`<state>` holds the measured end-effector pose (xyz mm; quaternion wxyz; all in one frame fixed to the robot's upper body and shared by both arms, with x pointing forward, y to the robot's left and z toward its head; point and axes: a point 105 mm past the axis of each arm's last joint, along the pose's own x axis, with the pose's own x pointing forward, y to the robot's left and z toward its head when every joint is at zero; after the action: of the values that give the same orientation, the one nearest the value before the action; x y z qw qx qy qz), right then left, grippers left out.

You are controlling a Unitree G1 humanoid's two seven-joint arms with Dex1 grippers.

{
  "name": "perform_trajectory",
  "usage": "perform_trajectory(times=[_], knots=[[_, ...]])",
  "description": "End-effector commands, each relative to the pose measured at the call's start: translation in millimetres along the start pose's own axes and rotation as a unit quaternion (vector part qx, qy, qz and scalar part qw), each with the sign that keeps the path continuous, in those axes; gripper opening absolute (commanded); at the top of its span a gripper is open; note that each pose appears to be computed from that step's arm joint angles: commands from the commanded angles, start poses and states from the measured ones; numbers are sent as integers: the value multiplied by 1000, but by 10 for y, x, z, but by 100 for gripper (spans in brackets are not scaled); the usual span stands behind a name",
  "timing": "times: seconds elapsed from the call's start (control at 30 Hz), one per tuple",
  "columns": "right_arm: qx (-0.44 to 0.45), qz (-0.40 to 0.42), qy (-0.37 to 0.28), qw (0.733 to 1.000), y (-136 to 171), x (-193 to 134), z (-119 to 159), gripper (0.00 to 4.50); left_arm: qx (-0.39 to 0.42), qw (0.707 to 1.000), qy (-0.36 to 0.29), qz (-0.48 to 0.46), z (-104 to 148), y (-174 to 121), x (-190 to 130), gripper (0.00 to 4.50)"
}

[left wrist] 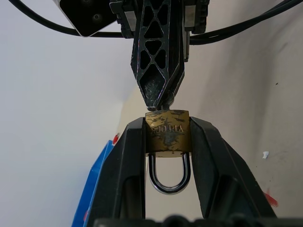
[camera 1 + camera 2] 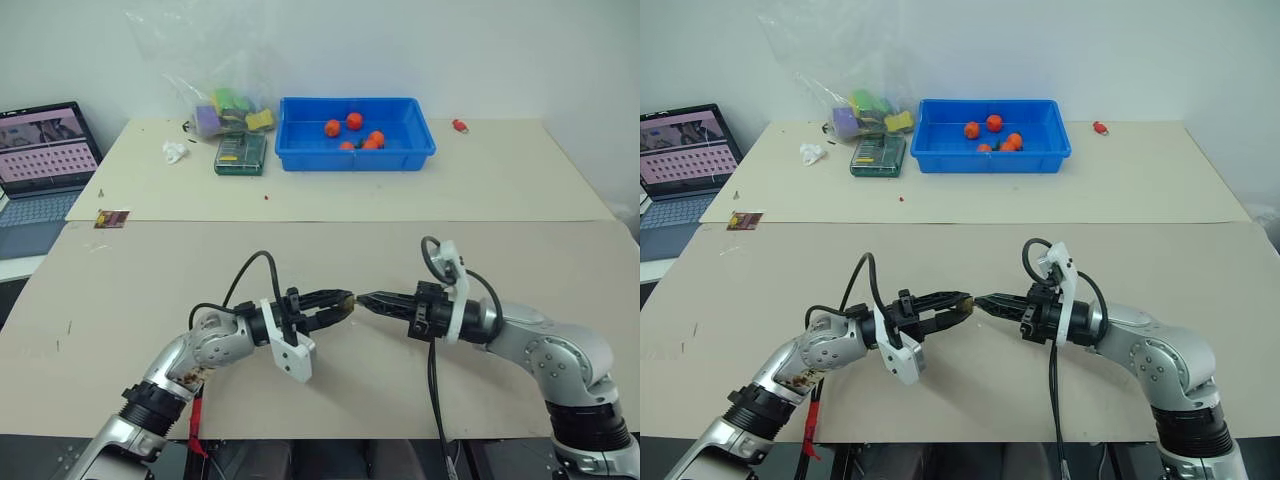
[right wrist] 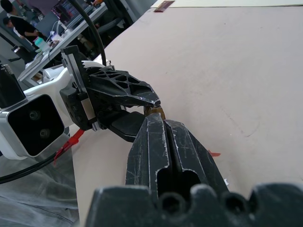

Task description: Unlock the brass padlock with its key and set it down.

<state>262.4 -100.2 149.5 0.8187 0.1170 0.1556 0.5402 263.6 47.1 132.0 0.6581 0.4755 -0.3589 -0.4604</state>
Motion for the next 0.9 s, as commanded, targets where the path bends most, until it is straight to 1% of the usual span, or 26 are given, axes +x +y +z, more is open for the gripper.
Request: perform_trajectory(times=[0.03, 0.1, 0.2, 0.3, 0.43, 0.5, 0.63, 0.67, 0.7, 0.77, 0.8, 0.83, 0.87, 0.9], knots=[[-6, 12, 1, 1000, 61, -5, 15, 4, 47, 998, -21, 40, 103, 239, 23, 82], [17, 5, -3, 1000, 34, 2, 7, 4, 91, 994, -28, 51, 140, 299, 16, 82], [105, 10, -30, 994, 39, 23, 45, 4, 175, 980, -46, 82, 239, 399, -9, 82], [148, 29, -36, 988, 109, 28, 71, 4, 205, 971, -49, 109, 268, 441, -29, 82], [172, 32, -45, 984, 139, 42, 122, 4, 228, 965, -47, 123, 264, 436, -26, 82], [159, 21, -33, 987, 141, 58, 120, 4, 200, 971, -38, 122, 212, 401, -18, 82], [120, 19, -28, 992, 193, 88, 190, 4, 97, 987, -2, 127, 74, 419, 4, 82], [124, 31, -41, 991, 226, 94, 245, 31, 66, 991, -3, 117, 67, 389, 17, 82], [128, 44, -55, 989, 261, 95, 306, 64, 55, 993, -7, 108, 76, 367, 25, 82], [119, 82, -76, 987, 387, 72, 430, 107, 16, 994, 3, 104, 25, 329, 30, 82], [116, 89, -80, 986, 417, 58, 460, 158, 6, 995, 5, 102, 8, 319, 31, 82], [115, 93, -82, 986, 429, 50, 477, 180, -1, 995, 7, 99, -4, 315, 32, 82], [109, 89, -75, 987, 427, 41, 467, 230, -7, 995, 9, 97, -19, 306, 31, 82], [100, 81, -66, 989, 416, 35, 454, 247, -10, 995, 10, 95, -32, 296, 29, 82]])
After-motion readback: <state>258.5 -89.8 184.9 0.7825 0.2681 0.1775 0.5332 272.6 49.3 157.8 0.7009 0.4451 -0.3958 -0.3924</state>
